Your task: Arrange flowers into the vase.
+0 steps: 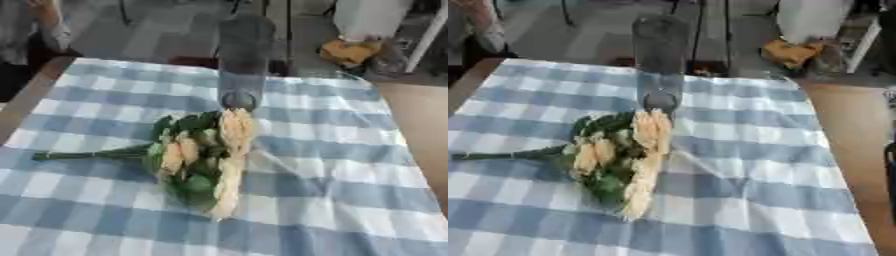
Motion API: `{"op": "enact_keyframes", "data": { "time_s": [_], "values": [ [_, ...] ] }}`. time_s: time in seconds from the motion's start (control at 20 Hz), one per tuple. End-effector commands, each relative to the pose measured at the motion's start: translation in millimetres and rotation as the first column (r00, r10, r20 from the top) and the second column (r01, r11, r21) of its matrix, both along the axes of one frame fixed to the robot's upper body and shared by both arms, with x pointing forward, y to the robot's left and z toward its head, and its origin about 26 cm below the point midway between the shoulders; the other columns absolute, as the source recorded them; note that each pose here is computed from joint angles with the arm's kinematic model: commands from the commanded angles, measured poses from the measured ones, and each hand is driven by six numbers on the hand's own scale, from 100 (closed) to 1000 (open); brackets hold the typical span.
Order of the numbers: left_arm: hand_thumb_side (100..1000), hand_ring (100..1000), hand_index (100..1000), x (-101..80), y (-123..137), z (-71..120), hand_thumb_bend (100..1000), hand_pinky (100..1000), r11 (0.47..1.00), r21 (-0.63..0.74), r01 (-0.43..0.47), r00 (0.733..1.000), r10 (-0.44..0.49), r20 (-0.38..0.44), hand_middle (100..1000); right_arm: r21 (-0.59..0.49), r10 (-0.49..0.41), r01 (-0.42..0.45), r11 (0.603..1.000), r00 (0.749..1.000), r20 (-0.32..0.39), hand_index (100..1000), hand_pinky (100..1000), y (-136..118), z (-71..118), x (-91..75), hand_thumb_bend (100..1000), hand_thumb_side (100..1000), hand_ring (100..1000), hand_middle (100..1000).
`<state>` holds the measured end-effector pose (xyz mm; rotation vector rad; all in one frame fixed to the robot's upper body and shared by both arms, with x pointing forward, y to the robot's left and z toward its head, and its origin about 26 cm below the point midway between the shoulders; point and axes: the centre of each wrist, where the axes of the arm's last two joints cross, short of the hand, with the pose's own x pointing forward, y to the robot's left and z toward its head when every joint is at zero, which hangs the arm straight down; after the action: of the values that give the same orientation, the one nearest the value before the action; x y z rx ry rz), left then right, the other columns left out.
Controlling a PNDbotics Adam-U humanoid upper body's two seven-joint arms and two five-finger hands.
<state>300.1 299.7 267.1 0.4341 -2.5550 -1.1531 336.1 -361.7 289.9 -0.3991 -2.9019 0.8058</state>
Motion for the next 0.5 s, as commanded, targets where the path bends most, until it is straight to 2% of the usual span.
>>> {"op": "enact_keyframes", "data": {
  "time_s": [0.05,0.25,0.5],
  "values": [
    [584,836,997,-4.1,2.9,12.8,100,633,0.999,0.052,-0.013,1.000,0.011,0.029,727,-0.014,-0.001,0.002,1.000,1.000,0.029,822,687,-1.3,10.8,-5.0,100,1000,785,803],
    [547,836,982,-3.6,-0.3,18.0,100,632,0.994,0.105,-0.021,1.000,0.019,0.021,734,-0.014,0.000,0.001,1.000,1.000,0.027,821,687,-1.0,10.5,-4.7,100,1000,785,803],
    [475,829,966,-2.8,-11.0,34.4,100,632,0.967,0.248,-0.054,0.999,0.054,0.005,748,-0.018,0.005,-0.004,1.000,1.000,0.027,822,688,-0.2,10.0,-3.5,100,1000,785,803]
  ]
}}
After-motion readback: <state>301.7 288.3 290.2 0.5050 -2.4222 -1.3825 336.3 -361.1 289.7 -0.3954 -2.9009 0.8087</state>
